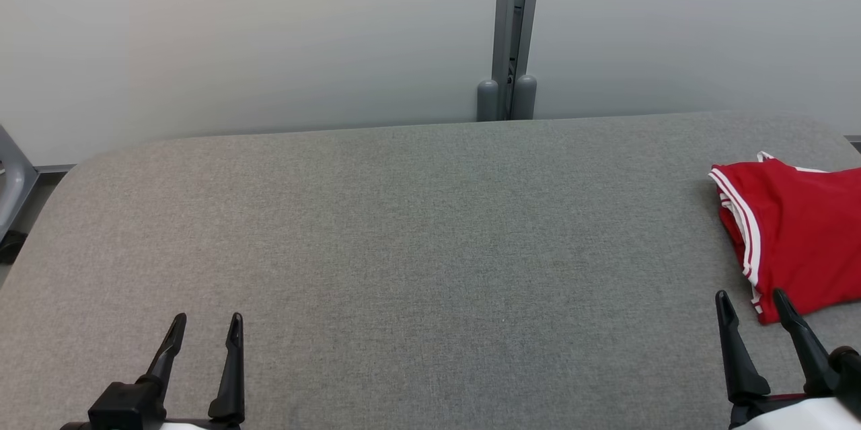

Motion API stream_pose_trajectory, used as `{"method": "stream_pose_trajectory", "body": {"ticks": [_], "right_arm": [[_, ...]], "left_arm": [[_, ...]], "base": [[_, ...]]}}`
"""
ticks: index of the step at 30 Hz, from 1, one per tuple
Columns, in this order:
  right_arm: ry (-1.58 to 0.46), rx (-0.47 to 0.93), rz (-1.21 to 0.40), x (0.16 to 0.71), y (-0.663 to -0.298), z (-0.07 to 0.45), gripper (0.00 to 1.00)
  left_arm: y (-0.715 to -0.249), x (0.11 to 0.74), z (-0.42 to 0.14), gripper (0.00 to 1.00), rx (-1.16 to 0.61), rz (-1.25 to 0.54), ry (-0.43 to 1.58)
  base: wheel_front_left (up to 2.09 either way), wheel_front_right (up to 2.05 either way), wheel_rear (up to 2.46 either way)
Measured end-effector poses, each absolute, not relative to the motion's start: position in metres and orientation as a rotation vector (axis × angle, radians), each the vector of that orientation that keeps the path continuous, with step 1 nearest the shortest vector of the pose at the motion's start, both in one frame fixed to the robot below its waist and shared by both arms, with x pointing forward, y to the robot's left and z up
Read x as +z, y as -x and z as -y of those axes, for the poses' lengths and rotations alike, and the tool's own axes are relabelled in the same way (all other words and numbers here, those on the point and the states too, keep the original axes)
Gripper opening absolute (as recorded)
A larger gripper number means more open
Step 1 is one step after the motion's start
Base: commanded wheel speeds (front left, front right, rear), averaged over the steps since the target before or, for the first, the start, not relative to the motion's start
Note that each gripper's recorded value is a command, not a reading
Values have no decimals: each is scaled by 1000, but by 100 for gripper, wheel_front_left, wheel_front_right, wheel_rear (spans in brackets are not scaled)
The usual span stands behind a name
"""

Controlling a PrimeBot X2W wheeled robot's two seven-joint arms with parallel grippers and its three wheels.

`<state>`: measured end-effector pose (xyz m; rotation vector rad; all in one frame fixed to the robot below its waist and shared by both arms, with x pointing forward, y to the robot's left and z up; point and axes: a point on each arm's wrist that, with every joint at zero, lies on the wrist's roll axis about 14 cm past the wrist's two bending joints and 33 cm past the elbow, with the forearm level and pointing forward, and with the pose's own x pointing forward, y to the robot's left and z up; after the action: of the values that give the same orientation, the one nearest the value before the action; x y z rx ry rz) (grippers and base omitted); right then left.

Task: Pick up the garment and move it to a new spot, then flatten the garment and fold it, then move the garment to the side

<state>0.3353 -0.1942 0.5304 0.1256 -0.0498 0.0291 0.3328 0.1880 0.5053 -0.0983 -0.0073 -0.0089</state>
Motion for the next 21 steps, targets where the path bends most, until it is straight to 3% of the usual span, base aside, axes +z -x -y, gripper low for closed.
{"method": "stream_pose_trajectory", "body": {"ticks": [11, 12, 21], "right_arm": [[-135, 28, 45, 529, -335, 195, 100], [-136, 27, 40, 527, -335, 195, 0], [-270, 17, -9, 510, -333, 192, 0]], "left_arm": [[-333, 503, -188, 100, -19, -6, 95], [-332, 500, -187, 0, -19, -14, 96], [-327, 479, -184, 0, 5, -98, 229]], "base": [[0, 0, 0], [0, 0, 0], [0, 0, 0]]}}
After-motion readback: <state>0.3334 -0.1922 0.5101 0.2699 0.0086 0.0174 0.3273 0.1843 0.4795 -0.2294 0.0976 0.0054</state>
